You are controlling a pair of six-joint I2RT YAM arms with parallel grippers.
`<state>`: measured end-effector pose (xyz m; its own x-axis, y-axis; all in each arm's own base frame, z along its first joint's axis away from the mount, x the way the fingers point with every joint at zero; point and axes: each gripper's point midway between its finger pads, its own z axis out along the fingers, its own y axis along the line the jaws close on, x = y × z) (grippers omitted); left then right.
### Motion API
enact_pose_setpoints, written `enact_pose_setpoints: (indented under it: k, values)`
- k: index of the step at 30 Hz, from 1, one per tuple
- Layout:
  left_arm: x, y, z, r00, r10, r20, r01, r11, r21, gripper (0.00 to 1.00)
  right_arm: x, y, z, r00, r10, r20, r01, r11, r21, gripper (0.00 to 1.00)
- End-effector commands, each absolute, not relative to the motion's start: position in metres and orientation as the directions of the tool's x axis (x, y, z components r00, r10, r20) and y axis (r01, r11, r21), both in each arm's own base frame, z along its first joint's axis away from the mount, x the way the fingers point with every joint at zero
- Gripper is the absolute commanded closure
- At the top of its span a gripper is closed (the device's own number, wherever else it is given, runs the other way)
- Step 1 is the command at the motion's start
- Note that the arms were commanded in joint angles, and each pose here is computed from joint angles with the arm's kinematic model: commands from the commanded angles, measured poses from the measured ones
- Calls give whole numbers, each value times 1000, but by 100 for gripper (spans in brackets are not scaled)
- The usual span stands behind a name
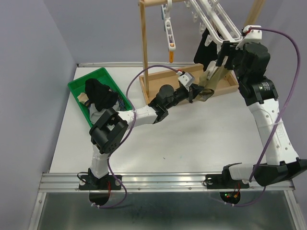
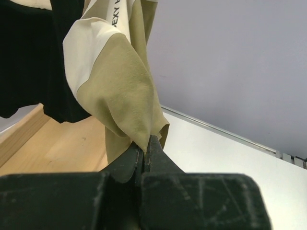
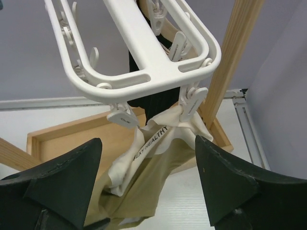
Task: Remove the underwear clipped to the hanger
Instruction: Remove the underwear from the hanger.
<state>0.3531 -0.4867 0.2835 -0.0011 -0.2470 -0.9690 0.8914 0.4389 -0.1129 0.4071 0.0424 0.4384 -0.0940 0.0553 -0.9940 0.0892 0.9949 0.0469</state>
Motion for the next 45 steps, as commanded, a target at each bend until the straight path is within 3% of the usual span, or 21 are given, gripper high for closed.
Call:
enact_pose_setpoints:
  k: [1, 5, 10, 11, 14, 18, 28, 39, 45]
  values:
    - [352, -463, 341, 85, -353, -932, 886, 454, -91, 100, 383, 34, 450, -87, -18, -996, 13, 1000, -19, 18]
    - [354, -455, 346, 94, -356, -930, 883, 462, -88, 100, 379, 23, 440, -131, -53, -990, -41, 998, -48, 19]
    - [359, -442, 343, 102, -342, -934, 874, 479, -80, 100, 374, 12, 434, -153, -36, -988, -283, 959, 9, 18]
    - [361, -437, 345, 107, -343, -933, 870, 487, -80, 100, 372, 10, 434, -149, -42, -988, -314, 949, 7, 16]
    - [369, -424, 342, 107, -335, -936, 854, 513, -86, 100, 371, 4, 430, -145, -45, -988, -400, 916, 17, 0]
    - [382, -410, 342, 103, -336, -936, 834, 542, -103, 100, 375, 2, 416, -149, -61, -987, -488, 873, 19, 0]
    - [389, -401, 339, 103, -313, -944, 824, 558, -95, 100, 385, 11, 401, 112, -227, -967, -734, 638, -235, 3]
    - [384, -401, 332, 88, -293, -952, 837, 541, -89, 100, 403, 11, 383, 199, -234, -952, -786, 542, -298, 1]
    - [378, -405, 328, 65, -294, -954, 854, 511, -99, 100, 421, -2, 409, 107, -148, -983, -716, 675, -180, 0]
